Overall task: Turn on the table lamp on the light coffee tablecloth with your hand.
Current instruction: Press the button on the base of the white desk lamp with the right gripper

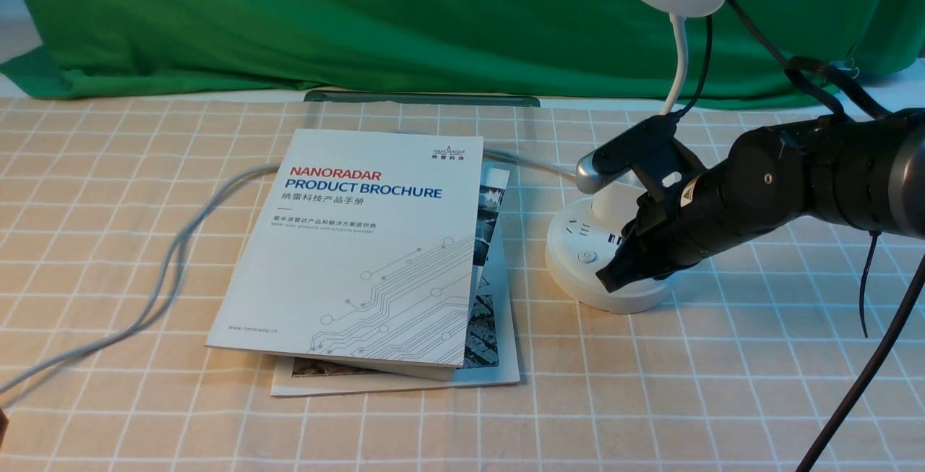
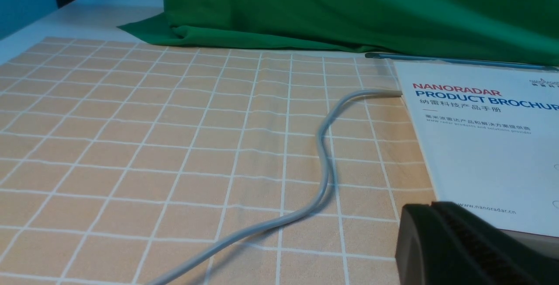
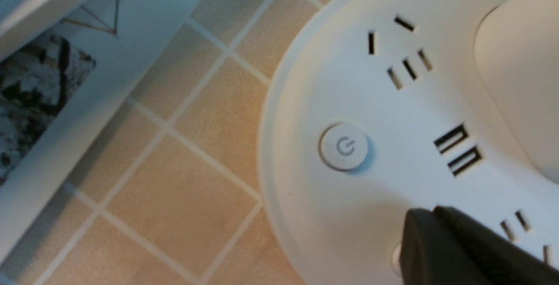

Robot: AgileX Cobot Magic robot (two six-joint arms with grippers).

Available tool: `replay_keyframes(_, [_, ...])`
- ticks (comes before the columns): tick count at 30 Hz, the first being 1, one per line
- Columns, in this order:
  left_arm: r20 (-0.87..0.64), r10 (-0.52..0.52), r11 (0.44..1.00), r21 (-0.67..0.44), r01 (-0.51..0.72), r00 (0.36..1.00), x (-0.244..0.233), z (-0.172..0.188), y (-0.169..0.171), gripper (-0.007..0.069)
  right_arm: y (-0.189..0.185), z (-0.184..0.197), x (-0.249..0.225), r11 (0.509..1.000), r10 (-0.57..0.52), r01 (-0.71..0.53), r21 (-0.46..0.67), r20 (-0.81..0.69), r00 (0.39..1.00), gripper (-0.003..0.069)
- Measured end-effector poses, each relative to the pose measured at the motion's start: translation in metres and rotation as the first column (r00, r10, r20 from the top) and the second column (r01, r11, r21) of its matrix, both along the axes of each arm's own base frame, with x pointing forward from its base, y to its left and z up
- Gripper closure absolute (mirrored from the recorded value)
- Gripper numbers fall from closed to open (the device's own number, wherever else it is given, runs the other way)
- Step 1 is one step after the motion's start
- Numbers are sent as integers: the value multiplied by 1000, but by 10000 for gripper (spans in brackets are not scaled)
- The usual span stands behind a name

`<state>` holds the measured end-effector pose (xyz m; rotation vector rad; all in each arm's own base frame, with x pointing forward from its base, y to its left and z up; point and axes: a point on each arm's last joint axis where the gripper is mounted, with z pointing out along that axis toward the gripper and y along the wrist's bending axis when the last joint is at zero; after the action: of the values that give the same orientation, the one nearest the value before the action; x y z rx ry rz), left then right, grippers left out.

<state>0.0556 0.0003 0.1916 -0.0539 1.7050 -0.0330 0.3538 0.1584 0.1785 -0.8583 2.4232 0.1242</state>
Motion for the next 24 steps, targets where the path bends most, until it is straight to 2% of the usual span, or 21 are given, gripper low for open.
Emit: replay_keyframes(24, [0, 0, 1000, 0, 0, 1000, 0, 0, 0, 604, 1, -9, 5, 1000, -3, 3, -5, -18, 1000, 602])
